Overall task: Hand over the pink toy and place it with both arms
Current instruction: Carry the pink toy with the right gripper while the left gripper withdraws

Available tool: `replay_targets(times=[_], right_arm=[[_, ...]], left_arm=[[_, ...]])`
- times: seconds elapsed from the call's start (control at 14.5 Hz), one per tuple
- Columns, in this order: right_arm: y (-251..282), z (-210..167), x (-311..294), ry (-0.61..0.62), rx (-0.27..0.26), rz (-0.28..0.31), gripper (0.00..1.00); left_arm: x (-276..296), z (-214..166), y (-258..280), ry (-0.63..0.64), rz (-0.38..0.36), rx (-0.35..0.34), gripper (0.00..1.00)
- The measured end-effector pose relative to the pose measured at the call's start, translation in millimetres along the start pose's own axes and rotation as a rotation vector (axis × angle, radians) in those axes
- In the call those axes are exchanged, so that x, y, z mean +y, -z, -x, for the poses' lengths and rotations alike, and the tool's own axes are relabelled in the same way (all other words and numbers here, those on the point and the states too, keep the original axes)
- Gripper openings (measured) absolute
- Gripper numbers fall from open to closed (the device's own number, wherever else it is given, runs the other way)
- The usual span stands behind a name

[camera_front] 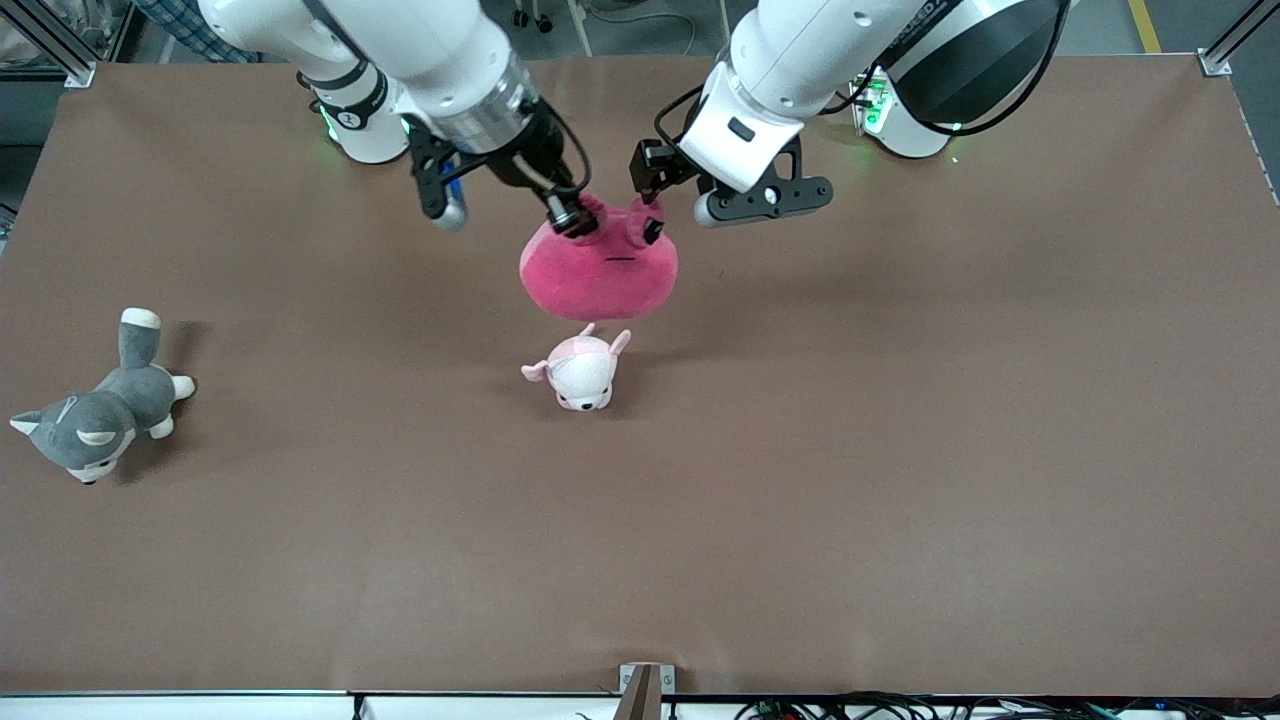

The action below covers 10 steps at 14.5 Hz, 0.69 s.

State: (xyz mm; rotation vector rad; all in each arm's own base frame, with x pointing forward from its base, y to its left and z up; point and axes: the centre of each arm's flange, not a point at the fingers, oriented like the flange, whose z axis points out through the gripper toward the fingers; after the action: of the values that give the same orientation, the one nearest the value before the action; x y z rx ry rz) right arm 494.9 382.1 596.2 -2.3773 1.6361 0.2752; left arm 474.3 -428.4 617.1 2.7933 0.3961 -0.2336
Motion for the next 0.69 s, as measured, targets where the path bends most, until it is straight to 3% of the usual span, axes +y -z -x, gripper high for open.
replay_targets(times=[0.14, 0.41, 0.69], right_arm=[[5, -56, -6, 0.039, 0.02, 0.056, 0.11], [-25, -189, -1, 0.131, 0.017, 0.159, 0.11], [-62, -301, 27, 0.146, -0.013, 0.209, 0.11]], left_arm=[[-9, 0, 17, -0.028, -0.041, 0.071, 1.0], [-53, -12, 70, -0.113, -0.118, 0.134, 1.0], [-138, -52, 127, -0.196, -0.22, 0.111, 1.0]])
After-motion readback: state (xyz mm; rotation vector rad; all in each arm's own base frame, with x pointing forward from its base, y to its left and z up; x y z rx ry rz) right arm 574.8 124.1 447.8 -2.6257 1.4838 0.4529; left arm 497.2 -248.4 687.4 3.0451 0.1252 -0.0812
